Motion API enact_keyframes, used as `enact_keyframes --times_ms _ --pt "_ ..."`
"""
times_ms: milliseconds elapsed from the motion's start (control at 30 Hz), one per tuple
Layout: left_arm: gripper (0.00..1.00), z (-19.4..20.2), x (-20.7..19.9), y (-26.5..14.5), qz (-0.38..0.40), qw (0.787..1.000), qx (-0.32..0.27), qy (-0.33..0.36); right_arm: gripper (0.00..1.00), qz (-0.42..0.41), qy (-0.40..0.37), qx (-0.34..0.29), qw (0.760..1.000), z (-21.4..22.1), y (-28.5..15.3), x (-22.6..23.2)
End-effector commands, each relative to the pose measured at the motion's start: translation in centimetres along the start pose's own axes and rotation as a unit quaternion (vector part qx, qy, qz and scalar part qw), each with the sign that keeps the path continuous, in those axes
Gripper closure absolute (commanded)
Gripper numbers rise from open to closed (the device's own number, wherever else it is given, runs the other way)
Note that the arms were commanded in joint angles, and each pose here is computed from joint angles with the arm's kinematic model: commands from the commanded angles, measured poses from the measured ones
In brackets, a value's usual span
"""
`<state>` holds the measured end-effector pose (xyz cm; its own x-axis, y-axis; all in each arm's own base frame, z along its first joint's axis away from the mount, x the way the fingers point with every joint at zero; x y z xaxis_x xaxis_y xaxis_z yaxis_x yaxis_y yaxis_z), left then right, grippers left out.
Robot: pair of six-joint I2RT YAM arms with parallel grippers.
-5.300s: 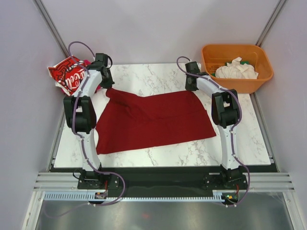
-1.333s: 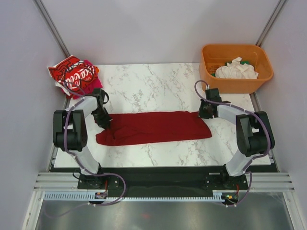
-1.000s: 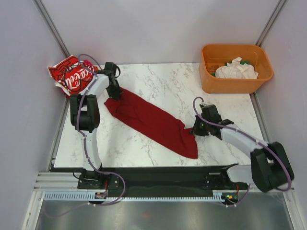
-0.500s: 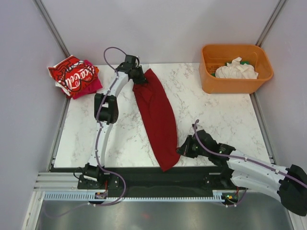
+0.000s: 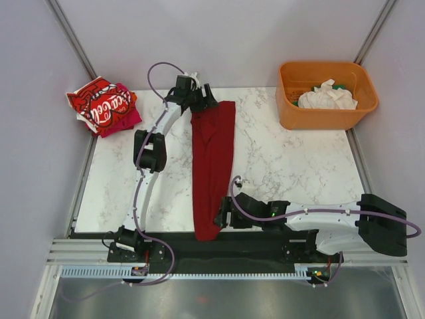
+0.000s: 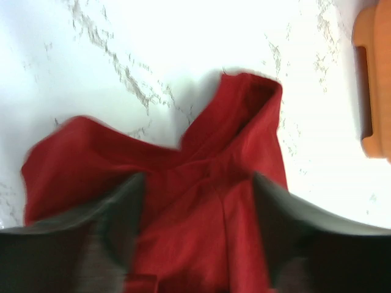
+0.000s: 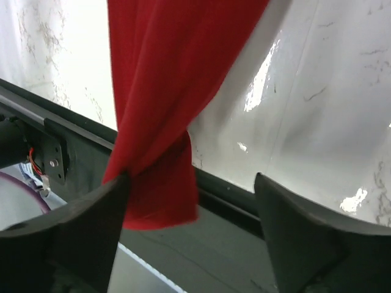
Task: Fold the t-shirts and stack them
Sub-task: Fold the tshirt
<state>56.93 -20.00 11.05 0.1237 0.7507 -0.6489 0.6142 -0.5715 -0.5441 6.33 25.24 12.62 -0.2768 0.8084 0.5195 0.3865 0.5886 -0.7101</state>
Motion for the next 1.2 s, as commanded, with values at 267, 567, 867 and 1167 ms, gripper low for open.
enact_keyframes --times_ms 267,567,867,1167 --pt "0.00 -8.1 -9.3 -11.7 0.024 0.979 -0.152 0.136 0.02 0.080 -0.088 -0.088 0.989 -3.3 -4.4 3.1" --pt "0.04 -4.2 -12.1 -26.1 -0.108 0.977 -0.168 0.072 0.02 0.125 -0.114 -0.065 0.984 -1.7 -3.8 1.9" --pt "0.13 20.9 -5.9 -30.7 -0.153 0.986 0.057 -0.045 0.11 0.097 -0.055 -0.119 0.987 -1.4 -6.0 -2.0" --pt "0.03 32.8 -2.5 -34.6 -0.123 0.973 0.136 -0.140 0.09 0.109 -0.060 -0.131 0.984 -2.1 -7.1 -2.3"
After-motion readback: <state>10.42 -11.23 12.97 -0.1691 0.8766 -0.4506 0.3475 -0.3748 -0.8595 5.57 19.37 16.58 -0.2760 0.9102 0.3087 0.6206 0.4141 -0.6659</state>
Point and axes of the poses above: each gripper's point midway between its finger pads, its own y axis out along the fingers, its own x axis along the line the jaws close on, z = x × y, the point moved 10 cm from there along -y, back along the fingers, and after that the axes turned 9 degrees about -y, right-handed, at the moved point
